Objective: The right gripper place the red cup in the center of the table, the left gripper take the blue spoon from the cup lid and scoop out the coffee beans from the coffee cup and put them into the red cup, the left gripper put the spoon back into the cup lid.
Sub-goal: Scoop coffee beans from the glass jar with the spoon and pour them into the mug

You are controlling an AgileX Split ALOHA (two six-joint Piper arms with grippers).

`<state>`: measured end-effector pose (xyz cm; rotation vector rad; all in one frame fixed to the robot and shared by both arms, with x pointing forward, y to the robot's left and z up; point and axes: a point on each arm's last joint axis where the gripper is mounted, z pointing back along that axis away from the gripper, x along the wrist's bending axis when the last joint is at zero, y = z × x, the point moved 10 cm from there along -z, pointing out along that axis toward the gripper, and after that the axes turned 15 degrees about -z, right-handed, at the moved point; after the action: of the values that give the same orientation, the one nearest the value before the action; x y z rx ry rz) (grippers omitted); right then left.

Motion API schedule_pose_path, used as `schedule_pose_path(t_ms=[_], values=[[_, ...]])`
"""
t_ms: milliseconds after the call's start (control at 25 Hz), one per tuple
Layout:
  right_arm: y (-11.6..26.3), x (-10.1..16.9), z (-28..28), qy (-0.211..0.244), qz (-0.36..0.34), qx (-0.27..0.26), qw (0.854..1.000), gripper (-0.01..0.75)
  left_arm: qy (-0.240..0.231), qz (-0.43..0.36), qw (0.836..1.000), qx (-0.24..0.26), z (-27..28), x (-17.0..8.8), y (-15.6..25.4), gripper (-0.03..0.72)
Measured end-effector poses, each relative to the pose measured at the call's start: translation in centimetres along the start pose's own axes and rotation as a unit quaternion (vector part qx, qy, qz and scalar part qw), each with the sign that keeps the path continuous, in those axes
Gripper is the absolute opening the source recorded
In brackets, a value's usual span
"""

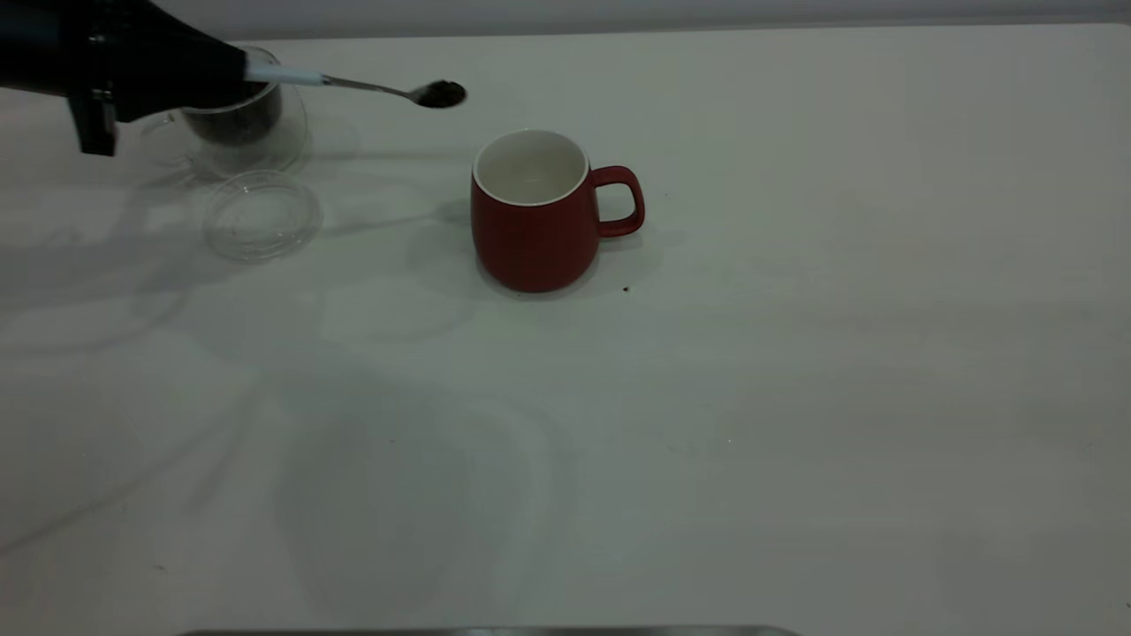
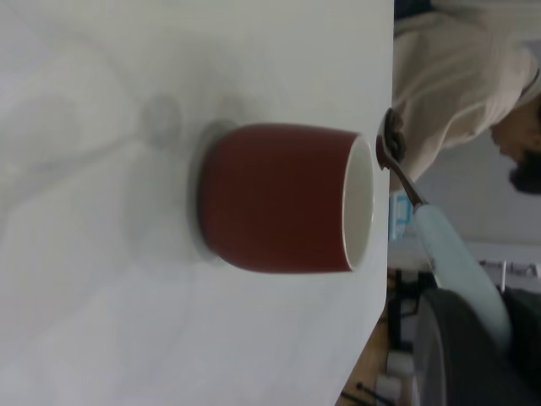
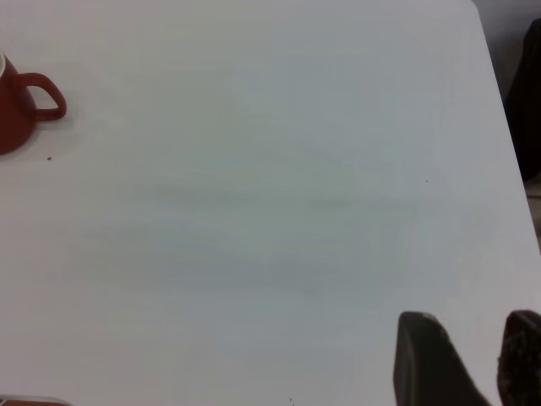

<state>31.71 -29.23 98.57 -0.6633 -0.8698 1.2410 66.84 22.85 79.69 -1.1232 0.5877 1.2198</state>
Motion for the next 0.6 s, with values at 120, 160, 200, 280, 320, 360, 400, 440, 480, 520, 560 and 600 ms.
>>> schedule_pose_path(t_ms=[120,160,200,280,320,360,400,440,480,520,560,600], values=[[0.0,0.0,0.0,0.000,0.000,0.000,1.000,0.243,0.003,-0.006,1.000,0.014,-0.9,-0.5,0.4,0.123],[0.0,0.0,0.0,0.000,0.000,0.000,1.000,0.243,0.005,-0.007,1.000,0.017,-1.2,-0.6,0.4,0.123],[0.0,0.0,0.0,0.000,0.000,0.000,1.000,0.243,0.006,-0.009,1.000,0.021,-1.5,-0.8,0.5,0.123],[0.0,0.0,0.0,0.000,0.000,0.000,1.000,0.243,0.008,-0.012,1.000,0.027,-2.0,-1.1,0.7,0.123],[0.0,0.0,0.0,0.000,0.000,0.000,1.000,0.243,0.010,-0.013,0.999,0.030,-2.3,-1.2,0.8,0.123],[0.0,0.0,0.0,0.000,0.000,0.000,1.000,0.243,0.011,-0.014,0.999,0.033,-2.5,-1.3,0.9,0.123],[0.0,0.0,0.0,0.000,0.000,0.000,1.000,0.242,0.012,-0.016,0.999,0.036,-2.7,-1.5,1.0,0.123],[0.0,0.0,0.0,0.000,0.000,0.000,1.000,0.242,0.013,-0.017,0.999,0.039,-2.9,-1.6,1.0,0.123],[0.0,0.0,0.0,0.000,0.000,0.000,1.000,0.242,0.014,-0.019,0.999,0.043,-3.2,-1.8,1.1,0.123],[0.0,0.0,0.0,0.000,0.000,0.000,1.000,0.242,0.014,-0.021,0.999,0.047,-3.4,-1.9,1.3,0.123],[0.0,0.0,0.0,0.000,0.000,0.000,1.000,0.242,0.016,-0.025,0.998,0.050,-3.6,-2.0,1.4,0.123],[0.0,0.0,0.0,0.000,0.000,0.000,1.000,0.242,0.017,-0.031,0.998,0.053,-3.9,-2.1,1.5,0.123]])
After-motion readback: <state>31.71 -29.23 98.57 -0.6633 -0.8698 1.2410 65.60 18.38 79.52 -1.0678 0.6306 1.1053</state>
